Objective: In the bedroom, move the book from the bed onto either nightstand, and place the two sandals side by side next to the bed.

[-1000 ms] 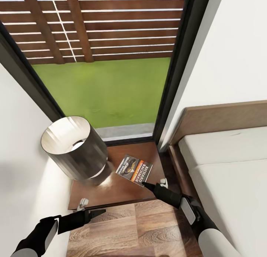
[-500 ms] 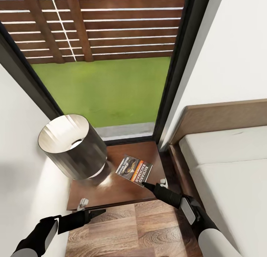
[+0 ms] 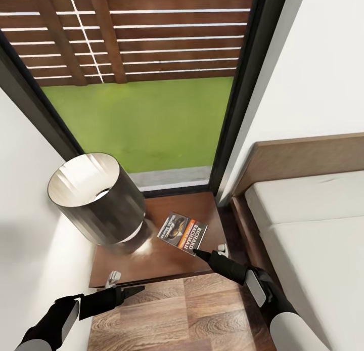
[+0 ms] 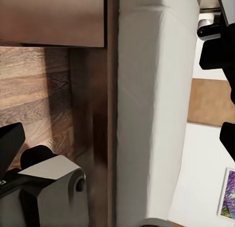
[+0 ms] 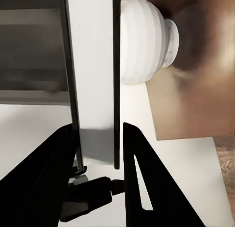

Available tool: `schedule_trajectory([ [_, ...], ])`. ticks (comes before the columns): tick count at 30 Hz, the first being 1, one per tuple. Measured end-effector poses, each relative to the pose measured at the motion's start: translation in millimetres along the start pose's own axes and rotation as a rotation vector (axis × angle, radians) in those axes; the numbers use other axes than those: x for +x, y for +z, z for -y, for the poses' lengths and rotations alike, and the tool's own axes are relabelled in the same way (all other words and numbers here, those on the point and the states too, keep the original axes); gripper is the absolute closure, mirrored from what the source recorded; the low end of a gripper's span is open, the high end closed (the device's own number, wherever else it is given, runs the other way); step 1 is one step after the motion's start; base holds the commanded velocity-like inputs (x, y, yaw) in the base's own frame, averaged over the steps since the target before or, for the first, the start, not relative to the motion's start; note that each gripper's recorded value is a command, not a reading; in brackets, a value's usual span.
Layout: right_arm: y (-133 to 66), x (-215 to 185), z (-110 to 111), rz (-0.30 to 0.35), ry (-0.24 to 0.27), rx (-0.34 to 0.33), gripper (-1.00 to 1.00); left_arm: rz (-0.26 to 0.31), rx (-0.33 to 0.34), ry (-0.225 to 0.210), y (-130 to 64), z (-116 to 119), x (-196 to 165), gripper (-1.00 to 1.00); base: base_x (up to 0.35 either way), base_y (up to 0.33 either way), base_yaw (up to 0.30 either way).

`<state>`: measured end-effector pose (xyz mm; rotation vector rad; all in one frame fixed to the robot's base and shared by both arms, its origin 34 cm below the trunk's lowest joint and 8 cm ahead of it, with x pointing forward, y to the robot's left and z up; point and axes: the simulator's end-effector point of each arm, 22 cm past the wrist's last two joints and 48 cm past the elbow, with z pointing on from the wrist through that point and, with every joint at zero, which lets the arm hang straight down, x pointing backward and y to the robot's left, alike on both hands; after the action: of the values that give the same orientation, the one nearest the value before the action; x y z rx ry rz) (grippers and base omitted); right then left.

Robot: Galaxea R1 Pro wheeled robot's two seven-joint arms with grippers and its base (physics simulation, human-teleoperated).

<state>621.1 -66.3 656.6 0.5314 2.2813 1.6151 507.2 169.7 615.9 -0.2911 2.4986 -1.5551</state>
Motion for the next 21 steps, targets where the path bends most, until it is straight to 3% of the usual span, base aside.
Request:
schedule_trajectory([
  [21, 11.6, 1, 29, -0.001, 0.0, -0.001, 1.0, 0.0, 0.006, -0.001, 16.9, -26, 1, -1.0, 0.0, 0.0, 0.0],
])
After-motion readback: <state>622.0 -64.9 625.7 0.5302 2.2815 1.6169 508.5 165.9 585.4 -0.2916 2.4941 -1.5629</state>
